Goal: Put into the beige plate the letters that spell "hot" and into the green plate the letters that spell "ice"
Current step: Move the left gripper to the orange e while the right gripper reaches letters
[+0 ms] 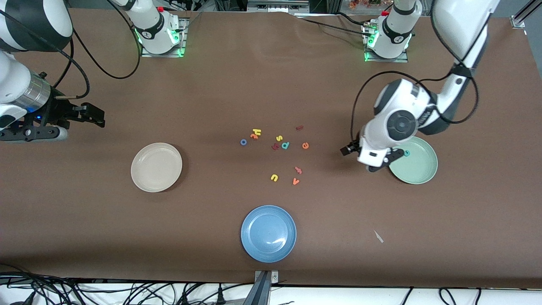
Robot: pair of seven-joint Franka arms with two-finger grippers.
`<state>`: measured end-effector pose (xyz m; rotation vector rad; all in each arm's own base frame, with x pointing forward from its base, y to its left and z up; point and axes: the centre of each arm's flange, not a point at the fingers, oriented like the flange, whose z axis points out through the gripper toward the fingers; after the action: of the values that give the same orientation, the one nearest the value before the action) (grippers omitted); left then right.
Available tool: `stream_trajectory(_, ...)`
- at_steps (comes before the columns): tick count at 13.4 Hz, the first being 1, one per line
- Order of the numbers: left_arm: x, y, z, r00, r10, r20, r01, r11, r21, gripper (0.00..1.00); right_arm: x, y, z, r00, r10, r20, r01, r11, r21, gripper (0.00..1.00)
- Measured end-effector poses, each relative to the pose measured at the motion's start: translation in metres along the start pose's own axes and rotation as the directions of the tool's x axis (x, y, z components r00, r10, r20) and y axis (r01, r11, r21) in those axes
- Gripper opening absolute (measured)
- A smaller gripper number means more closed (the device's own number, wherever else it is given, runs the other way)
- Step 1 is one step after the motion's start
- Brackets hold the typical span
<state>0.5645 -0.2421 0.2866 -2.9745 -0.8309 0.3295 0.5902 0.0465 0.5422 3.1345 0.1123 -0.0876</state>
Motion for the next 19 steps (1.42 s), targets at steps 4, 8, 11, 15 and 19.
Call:
stream_trajectory(4,-0.05,0.049,0.043,1.0,-0.014,0.003,0.014,0.999,-0.04,1.0,0.002,-0.046,0.011,0.999,-0.042,0.026,0.041,0.998,0.039,1.0)
stream_trajectory(8,-0.067,0.073,0.083,1.0,0.003,0.016,-0.001,0.996,-0.095,0.95,0.012,-0.103,0.039,0.999,-0.021,0.043,0.018,0.998,0.062,1.0)
stream_trajectory(11,-0.07,0.078,0.099,1.0,0.013,0.021,-0.011,0.995,-0.101,0.89,0.025,-0.163,0.074,0.998,0.047,0.031,-0.049,0.996,0.076,1.0)
stream_trajectory(15,-0.079,0.087,0.114,1.0,0.001,0.021,0.002,0.995,-0.099,0.77,0.033,-0.233,0.123,0.991,0.135,0.019,-0.136,0.986,0.097,1.0)
stream_trajectory(19,-0.079,0.093,0.123,1.0,-0.017,0.022,0.02,0.993,-0.119,0.69,0.034,-0.292,0.183,0.973,0.232,0.001,-0.23,0.966,0.118,1.0)
